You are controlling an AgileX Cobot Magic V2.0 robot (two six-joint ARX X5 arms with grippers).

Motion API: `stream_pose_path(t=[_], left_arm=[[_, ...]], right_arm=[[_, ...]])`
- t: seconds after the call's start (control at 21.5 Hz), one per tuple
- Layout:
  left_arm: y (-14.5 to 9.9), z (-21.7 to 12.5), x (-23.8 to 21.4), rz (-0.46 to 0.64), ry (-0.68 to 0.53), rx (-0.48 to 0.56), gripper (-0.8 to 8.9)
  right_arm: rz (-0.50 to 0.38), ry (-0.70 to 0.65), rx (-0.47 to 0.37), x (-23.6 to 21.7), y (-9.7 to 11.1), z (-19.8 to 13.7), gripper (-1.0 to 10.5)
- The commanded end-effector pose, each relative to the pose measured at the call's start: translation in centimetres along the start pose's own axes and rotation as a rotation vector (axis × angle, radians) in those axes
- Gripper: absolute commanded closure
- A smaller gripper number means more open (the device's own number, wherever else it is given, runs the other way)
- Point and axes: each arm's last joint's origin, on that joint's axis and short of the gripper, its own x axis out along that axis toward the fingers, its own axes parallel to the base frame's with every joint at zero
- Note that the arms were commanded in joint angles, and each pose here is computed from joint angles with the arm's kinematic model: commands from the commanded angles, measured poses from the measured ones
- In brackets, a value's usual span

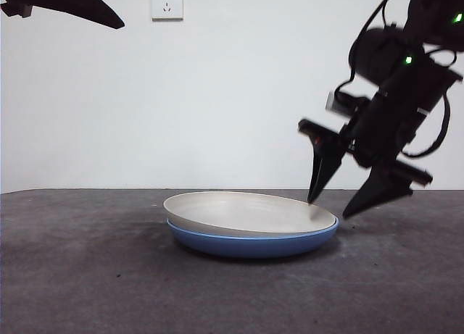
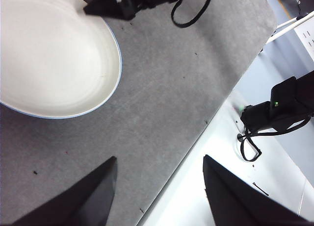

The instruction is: Pick up the white plate, put it on the blue plate, put it on desk

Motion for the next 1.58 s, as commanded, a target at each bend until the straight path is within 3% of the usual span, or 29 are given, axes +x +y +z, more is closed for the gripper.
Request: stream_pose_path(t=[0.05, 0.37, 0.84, 1.26, 1.58], left_arm=[[-0.2, 0.3, 0.0, -0.010, -0.008, 0.028, 5.33], [-0.1, 0.3, 0.0, -0.009, -0.009, 0.028, 5.33], [-0.1, 0.3, 0.0, -0.009, -0.008, 0.028, 5.33], [-0.1, 0.3, 0.0, -0.009, -0.008, 0.028, 5.33], [-0.1, 0.3, 0.0, -0.009, -0.008, 0.027, 5.33]], right_arm=[[0.016, -0.085, -0.029, -2.1, 1.0, 1.1, 6.6], [0.074, -0.151, -0.156, -8.1, 2.7, 1.0, 6.6], [0.196, -0.078, -0.299, -15.8, 4.1, -2.6, 6.6], [0.206, 0.127, -0.341, -18.8, 3.7, -6.5, 6.6], [0.203, 0.146, -0.356, -19.2, 3.6, -7.0, 6.6]])
